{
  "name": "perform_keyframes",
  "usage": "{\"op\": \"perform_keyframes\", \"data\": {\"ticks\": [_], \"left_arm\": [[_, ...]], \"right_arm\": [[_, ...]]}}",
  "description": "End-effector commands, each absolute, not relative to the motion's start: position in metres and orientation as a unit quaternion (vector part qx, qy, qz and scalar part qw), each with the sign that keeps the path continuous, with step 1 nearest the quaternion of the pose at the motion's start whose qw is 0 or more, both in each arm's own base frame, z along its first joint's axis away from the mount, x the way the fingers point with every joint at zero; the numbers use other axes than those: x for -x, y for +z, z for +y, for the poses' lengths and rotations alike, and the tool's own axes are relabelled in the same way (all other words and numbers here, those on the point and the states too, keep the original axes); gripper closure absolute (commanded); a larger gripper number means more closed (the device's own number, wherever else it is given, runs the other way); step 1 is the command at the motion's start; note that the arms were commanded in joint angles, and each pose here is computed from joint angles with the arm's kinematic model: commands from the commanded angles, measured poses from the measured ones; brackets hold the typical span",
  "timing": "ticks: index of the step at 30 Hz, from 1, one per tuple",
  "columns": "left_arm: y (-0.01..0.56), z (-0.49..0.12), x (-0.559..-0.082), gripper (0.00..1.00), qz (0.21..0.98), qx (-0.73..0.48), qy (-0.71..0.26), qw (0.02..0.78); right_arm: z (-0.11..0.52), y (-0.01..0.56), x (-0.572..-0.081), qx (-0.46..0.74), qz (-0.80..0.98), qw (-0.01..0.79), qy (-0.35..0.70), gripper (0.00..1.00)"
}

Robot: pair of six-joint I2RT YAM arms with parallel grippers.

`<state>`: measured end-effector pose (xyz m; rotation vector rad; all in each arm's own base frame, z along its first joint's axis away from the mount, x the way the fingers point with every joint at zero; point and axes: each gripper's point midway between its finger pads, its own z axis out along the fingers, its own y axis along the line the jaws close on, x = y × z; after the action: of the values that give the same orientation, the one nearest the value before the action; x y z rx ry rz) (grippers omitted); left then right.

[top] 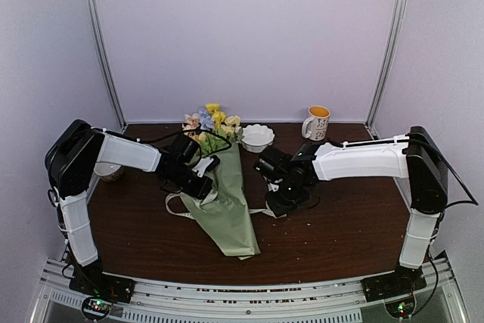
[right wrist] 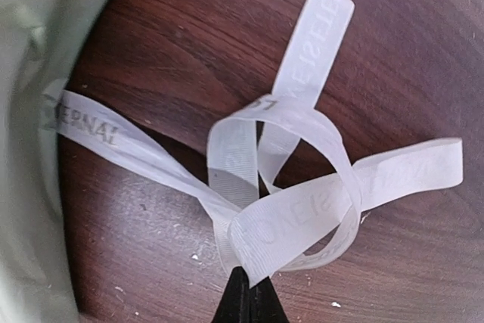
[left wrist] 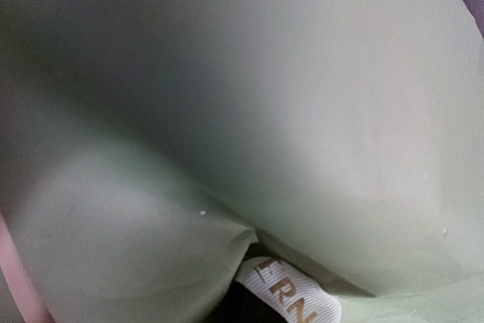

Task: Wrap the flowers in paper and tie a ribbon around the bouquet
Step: Adjust the right side of the ribbon at the center of the board.

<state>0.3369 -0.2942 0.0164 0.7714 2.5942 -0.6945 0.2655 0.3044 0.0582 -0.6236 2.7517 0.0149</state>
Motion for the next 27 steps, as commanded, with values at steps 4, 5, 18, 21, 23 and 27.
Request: {"op": "perform_keyframes", "data": {"ticks": [4, 5, 18, 21, 23, 27], "left_arm": [[-0.04, -0.245, -0.317, 1.0, 0.95, -0.25, -0.161, 0.096], [-0.04, -0.245, -0.317, 1.0, 0.95, -0.249, -0.16, 0.096], [-0.043, -0.242, -0.317, 1.0, 0.952, -0.248, -0.156, 0.092], [-0.043, -0.243, -0.317, 1.0, 0.951, -0.248, -0.156, 0.093], [-0.042, -0.243, -0.318, 1.0, 0.951, -0.248, -0.157, 0.093], [-0.044, -0.243, -0.318, 1.0, 0.951, -0.248, -0.157, 0.093]], "right_arm": [[0.336, 0.156, -0.248, 0.364, 0.885, 0.254, 0.144, 1.0], [0.342, 0.173, -0.236, 0.388, 0.864, 0.262, 0.185, 1.0], [0.383, 0.312, -0.16, 0.455, 0.676, 0.298, 0.497, 1.0], [0.385, 0.346, -0.169, 0.434, 0.657, 0.349, 0.507, 1.0], [0.38, 0.37, -0.182, 0.406, 0.656, 0.399, 0.497, 1.0], [0.358, 0.405, -0.224, 0.328, 0.672, 0.512, 0.423, 1.0]]}}
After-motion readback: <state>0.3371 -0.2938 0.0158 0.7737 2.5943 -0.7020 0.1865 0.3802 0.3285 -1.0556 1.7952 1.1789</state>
